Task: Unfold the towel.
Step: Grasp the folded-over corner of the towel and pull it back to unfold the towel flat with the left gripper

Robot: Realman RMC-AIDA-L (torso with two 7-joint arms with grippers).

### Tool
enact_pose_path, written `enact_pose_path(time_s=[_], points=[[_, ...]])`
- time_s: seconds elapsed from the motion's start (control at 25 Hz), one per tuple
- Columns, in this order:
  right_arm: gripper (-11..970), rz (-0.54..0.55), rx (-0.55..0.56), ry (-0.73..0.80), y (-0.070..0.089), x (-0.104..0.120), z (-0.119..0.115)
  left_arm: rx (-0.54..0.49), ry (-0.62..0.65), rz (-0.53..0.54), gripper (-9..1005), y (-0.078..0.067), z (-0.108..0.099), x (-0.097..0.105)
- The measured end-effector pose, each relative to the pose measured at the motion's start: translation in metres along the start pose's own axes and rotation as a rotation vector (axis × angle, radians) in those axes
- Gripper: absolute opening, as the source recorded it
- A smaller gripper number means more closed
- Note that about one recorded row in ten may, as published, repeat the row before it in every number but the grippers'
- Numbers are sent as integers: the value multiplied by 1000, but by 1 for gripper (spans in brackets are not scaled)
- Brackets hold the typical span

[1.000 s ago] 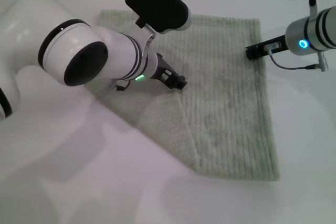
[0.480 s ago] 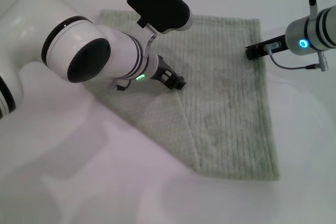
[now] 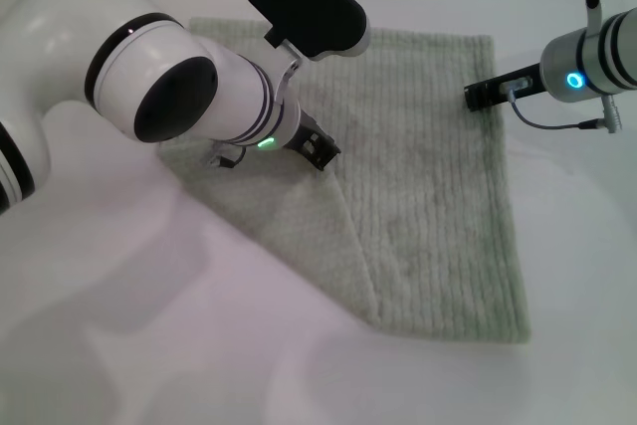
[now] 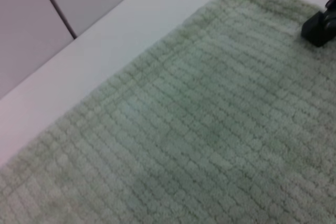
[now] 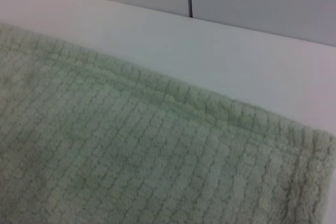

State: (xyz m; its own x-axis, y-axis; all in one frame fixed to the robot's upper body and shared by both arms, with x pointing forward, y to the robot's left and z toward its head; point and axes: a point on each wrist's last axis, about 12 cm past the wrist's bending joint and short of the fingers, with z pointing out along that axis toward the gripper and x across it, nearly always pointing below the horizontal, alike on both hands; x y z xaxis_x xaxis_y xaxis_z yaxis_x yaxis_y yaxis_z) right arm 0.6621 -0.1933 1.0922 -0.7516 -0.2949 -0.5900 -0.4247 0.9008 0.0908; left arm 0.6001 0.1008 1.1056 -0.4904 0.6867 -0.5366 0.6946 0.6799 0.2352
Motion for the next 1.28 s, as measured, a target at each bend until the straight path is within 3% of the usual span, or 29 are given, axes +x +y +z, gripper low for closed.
enact_pose_path(time_s=[0.2,0.44,1.08,1.28], points=[[0,0,0,0,0,0,0,2,-7,12,266,-2,-4,-5],[0,5,1,3,-1,2,0,10,-25,37,69,-8,-18,-14],[-1,22,6,4,-6,6,-1,-38,47,86,25,-12,-61,-18],[-1,22,6,4,-6,6,-1,-44,79,54,25,-5,-69,-12]])
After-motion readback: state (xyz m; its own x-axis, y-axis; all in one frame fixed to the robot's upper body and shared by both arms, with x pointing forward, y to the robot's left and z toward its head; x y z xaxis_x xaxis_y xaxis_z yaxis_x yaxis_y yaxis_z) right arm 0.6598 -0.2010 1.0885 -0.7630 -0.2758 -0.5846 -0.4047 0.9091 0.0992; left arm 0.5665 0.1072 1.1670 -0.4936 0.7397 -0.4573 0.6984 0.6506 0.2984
